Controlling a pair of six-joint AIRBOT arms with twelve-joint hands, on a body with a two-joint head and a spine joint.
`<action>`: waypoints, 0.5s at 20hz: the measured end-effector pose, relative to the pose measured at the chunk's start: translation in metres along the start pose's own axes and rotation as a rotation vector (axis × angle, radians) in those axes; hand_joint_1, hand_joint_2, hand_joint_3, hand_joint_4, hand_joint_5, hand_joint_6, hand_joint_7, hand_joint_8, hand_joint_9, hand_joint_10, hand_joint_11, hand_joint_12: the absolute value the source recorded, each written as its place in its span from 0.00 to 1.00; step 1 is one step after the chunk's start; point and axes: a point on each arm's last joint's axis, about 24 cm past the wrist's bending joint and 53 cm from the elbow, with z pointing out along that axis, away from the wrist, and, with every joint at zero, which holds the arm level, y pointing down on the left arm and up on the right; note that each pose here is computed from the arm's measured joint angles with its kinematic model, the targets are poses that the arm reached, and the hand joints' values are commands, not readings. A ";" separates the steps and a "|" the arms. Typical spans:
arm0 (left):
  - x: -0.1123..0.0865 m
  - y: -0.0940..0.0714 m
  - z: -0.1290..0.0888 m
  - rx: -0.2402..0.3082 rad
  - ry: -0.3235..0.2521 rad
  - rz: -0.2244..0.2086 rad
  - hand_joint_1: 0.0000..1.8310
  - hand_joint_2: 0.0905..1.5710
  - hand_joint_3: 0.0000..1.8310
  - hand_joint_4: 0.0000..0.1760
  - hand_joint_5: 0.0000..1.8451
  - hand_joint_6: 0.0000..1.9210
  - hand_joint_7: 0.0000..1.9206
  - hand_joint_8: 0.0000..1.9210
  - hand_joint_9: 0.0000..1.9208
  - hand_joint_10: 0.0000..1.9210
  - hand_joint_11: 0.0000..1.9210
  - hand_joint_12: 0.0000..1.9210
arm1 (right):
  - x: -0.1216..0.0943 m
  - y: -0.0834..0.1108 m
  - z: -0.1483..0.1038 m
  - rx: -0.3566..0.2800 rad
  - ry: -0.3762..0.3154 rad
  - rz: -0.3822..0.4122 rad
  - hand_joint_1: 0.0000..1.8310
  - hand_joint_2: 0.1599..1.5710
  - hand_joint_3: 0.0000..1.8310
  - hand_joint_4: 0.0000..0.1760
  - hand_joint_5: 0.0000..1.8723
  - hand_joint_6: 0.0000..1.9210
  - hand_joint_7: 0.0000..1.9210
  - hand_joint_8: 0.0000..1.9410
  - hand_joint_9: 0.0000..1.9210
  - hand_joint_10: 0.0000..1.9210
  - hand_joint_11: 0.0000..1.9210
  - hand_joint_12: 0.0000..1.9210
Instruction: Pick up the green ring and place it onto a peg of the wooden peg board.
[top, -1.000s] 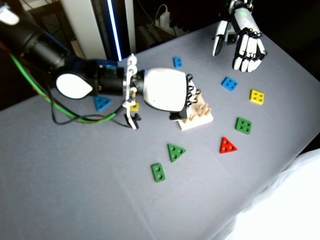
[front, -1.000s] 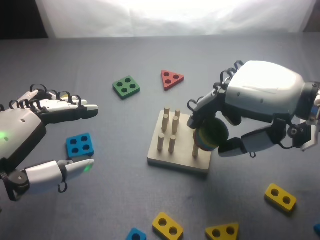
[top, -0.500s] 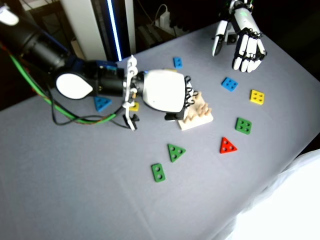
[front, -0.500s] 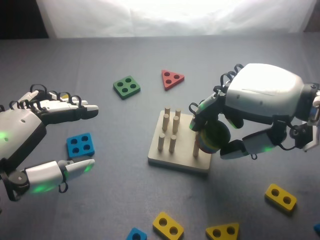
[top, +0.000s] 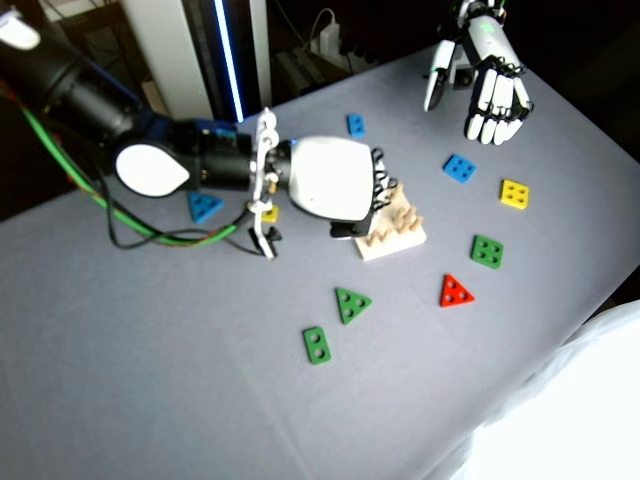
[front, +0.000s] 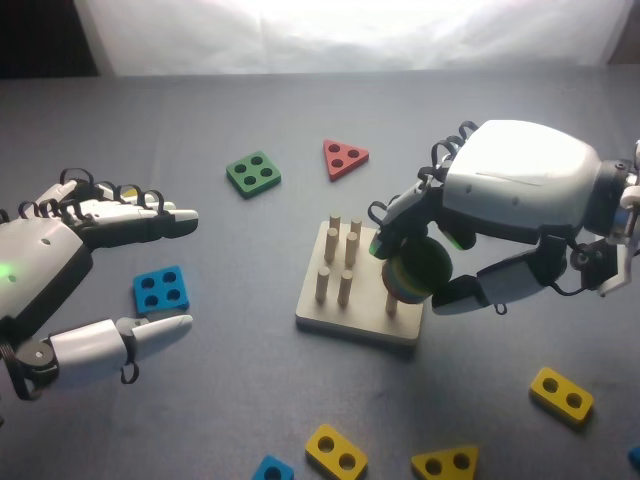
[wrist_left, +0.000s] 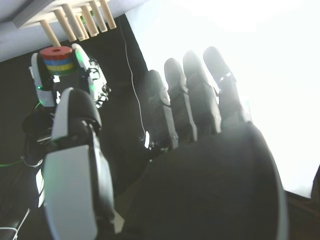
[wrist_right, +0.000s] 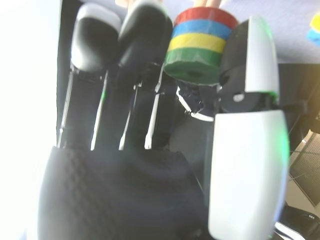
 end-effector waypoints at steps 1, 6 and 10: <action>0.000 0.000 0.000 0.000 0.000 0.000 0.43 0.68 0.00 0.10 0.33 0.00 0.26 0.00 0.20 0.00 0.00 0.50 | 0.000 0.002 0.001 -0.008 0.001 -0.004 0.70 0.62 0.00 0.00 0.58 0.35 0.65 0.38 0.65 0.55 0.61 0.77; 0.000 0.000 0.000 0.000 -0.001 -0.001 0.43 0.68 0.00 0.13 0.33 0.00 0.26 0.00 0.20 0.00 0.00 0.49 | 0.004 0.006 0.004 -0.019 0.010 -0.006 0.70 0.63 0.00 0.00 0.62 0.24 0.61 0.48 0.63 0.66 0.61 0.83; 0.000 0.000 0.000 0.000 0.000 -0.001 0.42 0.68 0.00 0.20 0.32 0.00 0.26 0.00 0.19 0.00 0.00 0.50 | 0.013 0.011 0.007 -0.037 0.036 -0.007 0.65 0.64 0.00 0.00 0.58 0.42 0.56 0.65 0.62 0.85 0.64 0.95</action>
